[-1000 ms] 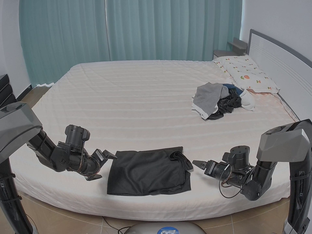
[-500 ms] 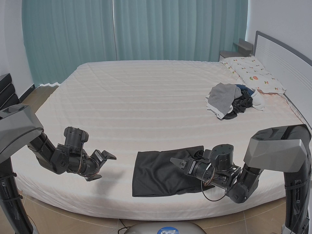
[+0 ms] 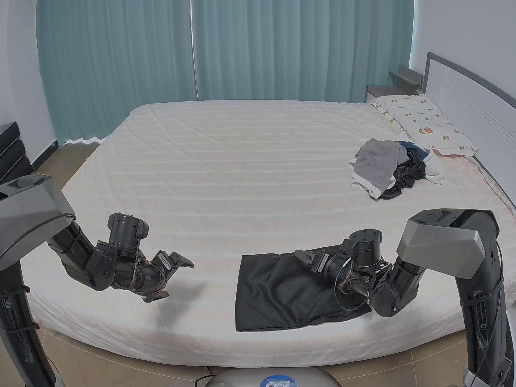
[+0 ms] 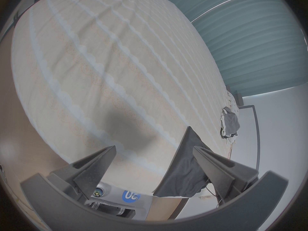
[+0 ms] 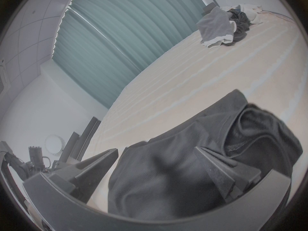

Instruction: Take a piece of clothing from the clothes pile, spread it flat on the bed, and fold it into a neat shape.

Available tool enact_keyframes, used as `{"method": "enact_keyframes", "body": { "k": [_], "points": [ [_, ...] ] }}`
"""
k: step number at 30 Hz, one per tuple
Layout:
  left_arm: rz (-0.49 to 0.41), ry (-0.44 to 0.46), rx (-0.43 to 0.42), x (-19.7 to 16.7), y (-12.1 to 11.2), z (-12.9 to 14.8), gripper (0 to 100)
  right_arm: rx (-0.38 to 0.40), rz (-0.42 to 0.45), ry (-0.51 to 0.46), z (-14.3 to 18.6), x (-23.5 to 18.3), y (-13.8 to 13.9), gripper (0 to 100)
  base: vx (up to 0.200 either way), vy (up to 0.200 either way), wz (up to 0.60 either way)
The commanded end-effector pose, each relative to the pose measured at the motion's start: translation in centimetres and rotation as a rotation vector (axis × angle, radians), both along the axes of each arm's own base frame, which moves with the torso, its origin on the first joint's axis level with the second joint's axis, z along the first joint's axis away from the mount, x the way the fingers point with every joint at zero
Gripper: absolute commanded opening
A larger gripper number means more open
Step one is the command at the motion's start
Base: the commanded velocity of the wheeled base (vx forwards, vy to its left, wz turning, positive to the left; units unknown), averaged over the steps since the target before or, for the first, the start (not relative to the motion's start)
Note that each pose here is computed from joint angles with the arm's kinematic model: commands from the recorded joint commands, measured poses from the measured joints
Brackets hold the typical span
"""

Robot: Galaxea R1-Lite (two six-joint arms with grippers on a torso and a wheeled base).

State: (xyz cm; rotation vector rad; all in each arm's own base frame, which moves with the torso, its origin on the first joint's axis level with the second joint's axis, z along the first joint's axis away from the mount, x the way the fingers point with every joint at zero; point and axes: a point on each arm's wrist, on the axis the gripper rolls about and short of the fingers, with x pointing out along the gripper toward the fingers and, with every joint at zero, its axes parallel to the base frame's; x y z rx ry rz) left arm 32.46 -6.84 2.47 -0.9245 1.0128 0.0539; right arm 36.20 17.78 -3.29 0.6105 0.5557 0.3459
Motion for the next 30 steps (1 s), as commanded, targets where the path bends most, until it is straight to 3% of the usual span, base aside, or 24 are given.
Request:
{"method": "enact_keyframes", "body": {
  "k": [1, 9, 17, 24, 30],
  "points": [
    [0.001, 0.004, 0.001, 0.0, 0.0, -0.1, 100, -0.006, -0.059, 0.004, -1.2, 1.5, -1.7, 100, 0.000, 0.000, 0.00],
    [0.002, 0.001, 0.001, 0.1, 0.0, -0.1, 100, 0.005, -0.199, -0.076, 0.2, 4.4, -5.7, 100, 0.000, 0.000, 0.00],
    [0.001, 0.003, 0.003, 0.0, 0.0, -0.1, 100, 0.035, -0.251, -0.111, 1.7, 4.5, -8.3, 100, 0.000, 0.000, 0.00],
    [-0.001, 0.004, 0.003, 0.0, 0.0, -0.2, 100, 0.048, -0.163, -0.040, -0.2, 3.2, -8.5, 100, 0.000, 0.000, 0.00],
    [0.001, 0.004, 0.002, 0.0, 0.0, -0.1, 100, 0.037, -0.150, -0.017, -1.3, 3.3, -8.1, 100, 0.000, 0.000, 0.00]
  ]
}}
